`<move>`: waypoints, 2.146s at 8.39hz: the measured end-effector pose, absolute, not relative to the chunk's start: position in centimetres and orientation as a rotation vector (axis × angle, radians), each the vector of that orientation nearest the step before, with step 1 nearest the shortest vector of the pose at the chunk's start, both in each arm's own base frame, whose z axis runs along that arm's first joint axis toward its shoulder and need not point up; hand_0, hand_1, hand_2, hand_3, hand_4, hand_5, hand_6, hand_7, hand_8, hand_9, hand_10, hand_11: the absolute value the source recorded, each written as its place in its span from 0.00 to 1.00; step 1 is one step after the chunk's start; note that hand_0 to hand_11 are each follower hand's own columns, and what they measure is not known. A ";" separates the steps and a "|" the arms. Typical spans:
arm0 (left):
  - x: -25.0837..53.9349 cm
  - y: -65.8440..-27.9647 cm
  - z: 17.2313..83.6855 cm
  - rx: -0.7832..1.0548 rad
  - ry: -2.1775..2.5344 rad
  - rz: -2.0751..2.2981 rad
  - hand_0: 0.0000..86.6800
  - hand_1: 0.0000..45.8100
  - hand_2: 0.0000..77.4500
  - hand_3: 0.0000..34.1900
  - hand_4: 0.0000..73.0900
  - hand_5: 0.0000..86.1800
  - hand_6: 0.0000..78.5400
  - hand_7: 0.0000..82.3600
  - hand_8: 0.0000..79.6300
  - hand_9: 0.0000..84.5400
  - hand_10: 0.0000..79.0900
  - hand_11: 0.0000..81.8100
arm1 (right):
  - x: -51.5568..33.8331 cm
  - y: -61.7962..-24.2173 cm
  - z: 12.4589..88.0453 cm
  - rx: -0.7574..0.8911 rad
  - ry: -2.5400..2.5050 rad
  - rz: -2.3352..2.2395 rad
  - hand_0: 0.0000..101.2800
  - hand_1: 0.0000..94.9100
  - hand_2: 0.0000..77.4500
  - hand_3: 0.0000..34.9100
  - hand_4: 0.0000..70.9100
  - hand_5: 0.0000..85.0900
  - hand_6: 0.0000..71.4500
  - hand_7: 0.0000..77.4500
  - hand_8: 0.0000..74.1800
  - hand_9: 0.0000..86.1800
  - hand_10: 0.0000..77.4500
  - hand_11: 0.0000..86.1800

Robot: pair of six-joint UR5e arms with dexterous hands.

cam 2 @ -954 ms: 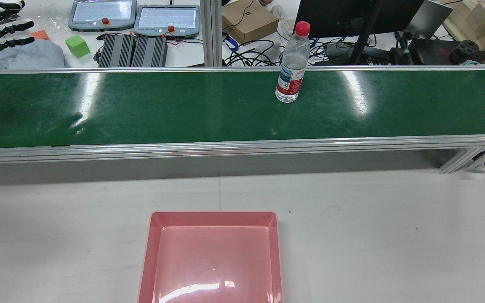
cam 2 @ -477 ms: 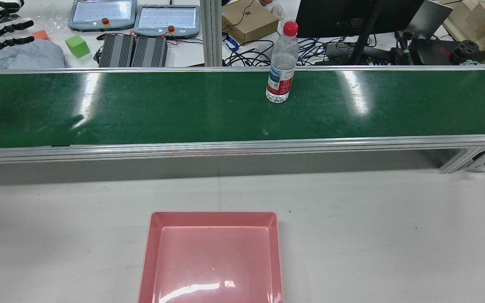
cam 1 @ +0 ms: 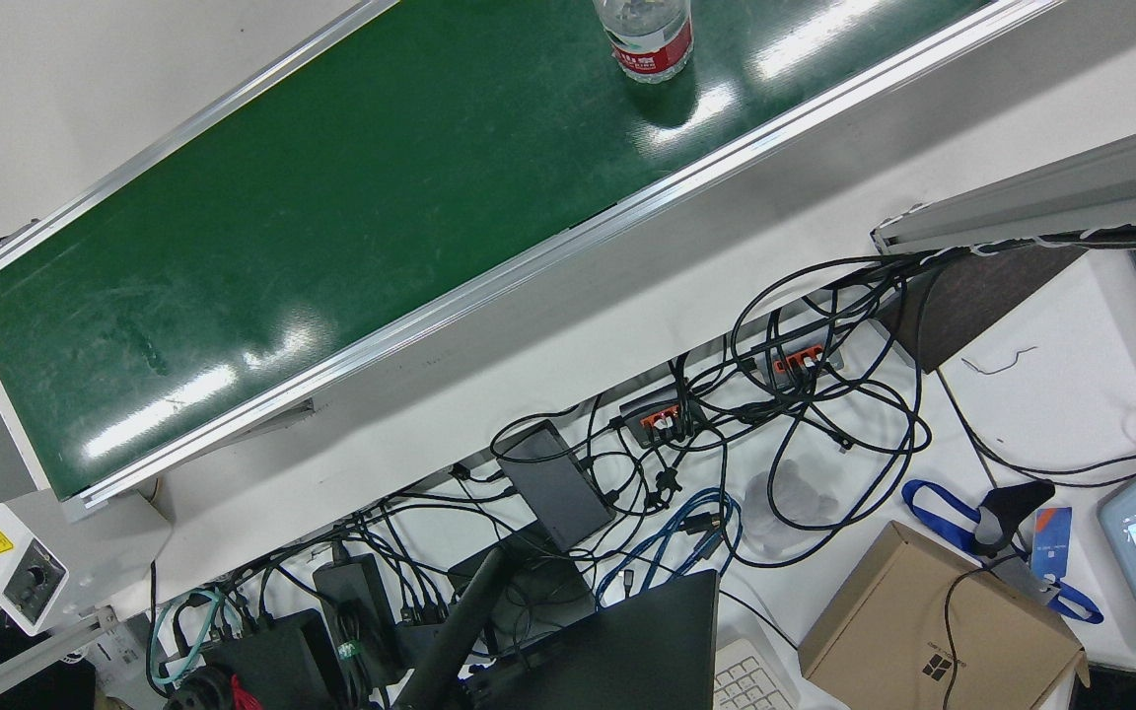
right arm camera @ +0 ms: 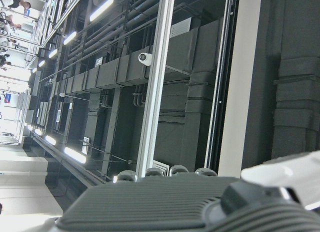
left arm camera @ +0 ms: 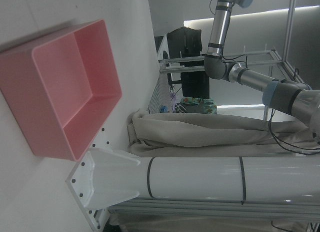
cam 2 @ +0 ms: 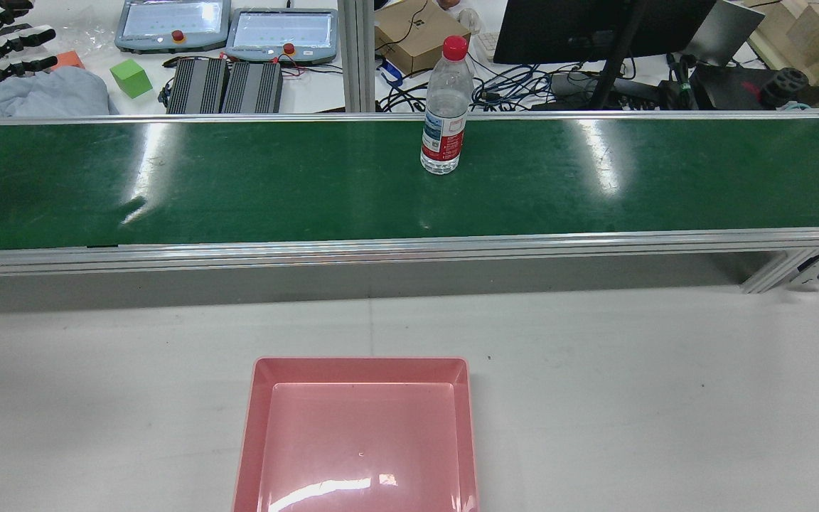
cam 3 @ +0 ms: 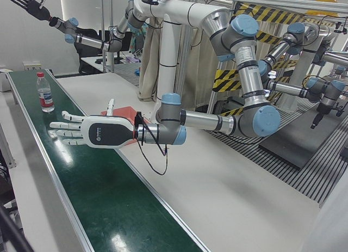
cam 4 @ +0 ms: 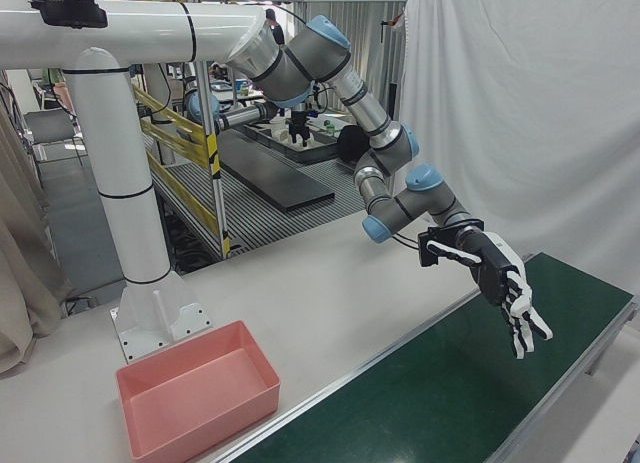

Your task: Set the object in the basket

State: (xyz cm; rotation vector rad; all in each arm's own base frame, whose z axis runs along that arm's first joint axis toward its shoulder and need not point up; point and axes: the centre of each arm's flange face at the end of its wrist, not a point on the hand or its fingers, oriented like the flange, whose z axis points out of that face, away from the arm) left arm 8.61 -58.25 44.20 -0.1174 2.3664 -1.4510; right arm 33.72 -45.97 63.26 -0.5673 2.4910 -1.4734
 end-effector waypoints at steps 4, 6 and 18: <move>9.8 -58.0 43.9 -0.137 2.366 -1.451 0.50 0.00 0.01 0.28 0.01 0.38 0.05 0.03 0.12 0.12 0.12 0.17 | 33.7 -46.0 63.2 -0.568 2.491 -1.473 0.00 0.00 0.01 0.00 0.01 0.00 0.00 0.01 0.00 0.00 0.00 0.00; 10.0 -58.3 44.4 -0.128 2.382 -1.458 0.50 0.01 0.01 0.25 0.01 0.38 0.05 0.03 0.12 0.12 0.12 0.17 | 33.7 -46.0 63.2 -0.568 2.491 -1.473 0.00 0.00 0.01 0.01 0.01 0.00 0.00 0.01 0.00 0.00 0.00 0.00; 17.1 -61.0 41.9 -0.029 2.373 -1.577 0.53 0.00 0.01 0.29 0.07 0.37 0.06 0.05 0.12 0.13 0.11 0.16 | 33.7 -46.0 63.2 -0.568 2.492 -1.472 0.00 0.00 0.01 0.01 0.01 0.00 0.00 0.01 0.00 0.00 0.00 0.00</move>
